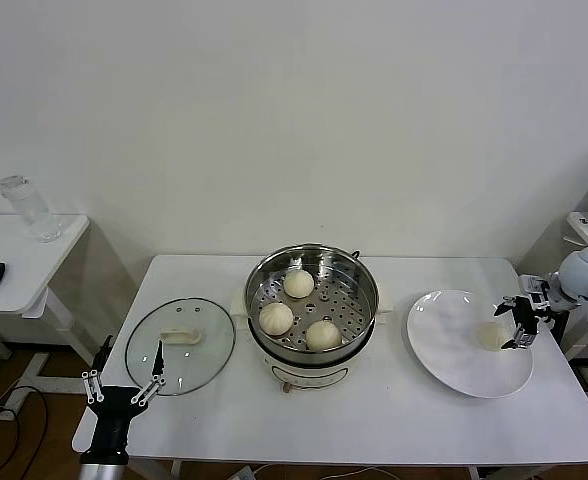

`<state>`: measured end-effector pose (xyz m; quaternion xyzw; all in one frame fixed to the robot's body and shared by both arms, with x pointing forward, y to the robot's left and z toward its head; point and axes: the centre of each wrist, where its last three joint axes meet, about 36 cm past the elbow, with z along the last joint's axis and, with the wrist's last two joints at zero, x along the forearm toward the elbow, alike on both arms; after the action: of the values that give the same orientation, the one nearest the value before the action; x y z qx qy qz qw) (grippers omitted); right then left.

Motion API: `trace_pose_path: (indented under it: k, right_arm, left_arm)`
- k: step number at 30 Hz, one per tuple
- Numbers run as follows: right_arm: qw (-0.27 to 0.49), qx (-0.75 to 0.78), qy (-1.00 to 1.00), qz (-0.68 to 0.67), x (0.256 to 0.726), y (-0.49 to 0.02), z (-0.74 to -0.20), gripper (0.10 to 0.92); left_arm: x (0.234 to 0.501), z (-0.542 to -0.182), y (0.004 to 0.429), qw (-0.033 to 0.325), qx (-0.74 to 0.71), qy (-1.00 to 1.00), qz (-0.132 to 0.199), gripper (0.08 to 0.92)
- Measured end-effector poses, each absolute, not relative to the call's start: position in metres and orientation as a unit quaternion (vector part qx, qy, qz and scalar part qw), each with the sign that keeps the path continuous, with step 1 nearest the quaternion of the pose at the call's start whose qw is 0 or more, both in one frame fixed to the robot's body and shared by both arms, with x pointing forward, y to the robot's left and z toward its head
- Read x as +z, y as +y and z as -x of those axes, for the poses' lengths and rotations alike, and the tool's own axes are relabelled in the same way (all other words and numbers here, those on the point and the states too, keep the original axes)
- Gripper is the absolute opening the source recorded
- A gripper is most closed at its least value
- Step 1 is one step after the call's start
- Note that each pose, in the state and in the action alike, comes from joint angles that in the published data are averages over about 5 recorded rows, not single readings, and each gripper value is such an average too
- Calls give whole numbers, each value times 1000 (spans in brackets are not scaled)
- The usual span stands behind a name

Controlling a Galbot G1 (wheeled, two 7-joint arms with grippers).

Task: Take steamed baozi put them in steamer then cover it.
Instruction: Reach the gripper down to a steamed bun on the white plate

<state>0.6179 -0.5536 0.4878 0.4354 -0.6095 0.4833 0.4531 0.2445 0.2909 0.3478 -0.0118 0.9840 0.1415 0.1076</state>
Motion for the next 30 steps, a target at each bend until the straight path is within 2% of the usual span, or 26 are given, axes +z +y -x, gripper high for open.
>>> trace_pose_path:
  k: [7, 10, 14, 17, 24, 30]
  right_arm:
    - [457, 481, -610, -434, 477, -551, -619, 813]
    - [456, 480, -611, -433, 476, -549, -620, 766]
    - [456, 480, -611, -433, 476, -549, -621, 664]
    - [458, 480, -611, -433, 477, -549, -620, 628]
    - [454, 481, -611, -435, 488, -547, -622, 621]
    - [431, 490, -608, -452, 532, -525, -640, 628]
  left_arm:
    - [349, -244, 292, 109, 142, 984, 13, 823]
    - [350, -244, 293, 110, 143, 983, 14, 823]
    - [351, -245, 294, 111, 145, 983, 15, 823]
    - [351, -245, 294, 112, 145, 983, 16, 823]
    - [353, -246, 296, 115, 147, 982, 17, 823]
    - [355, -249, 294, 117, 145, 982, 16, 823]
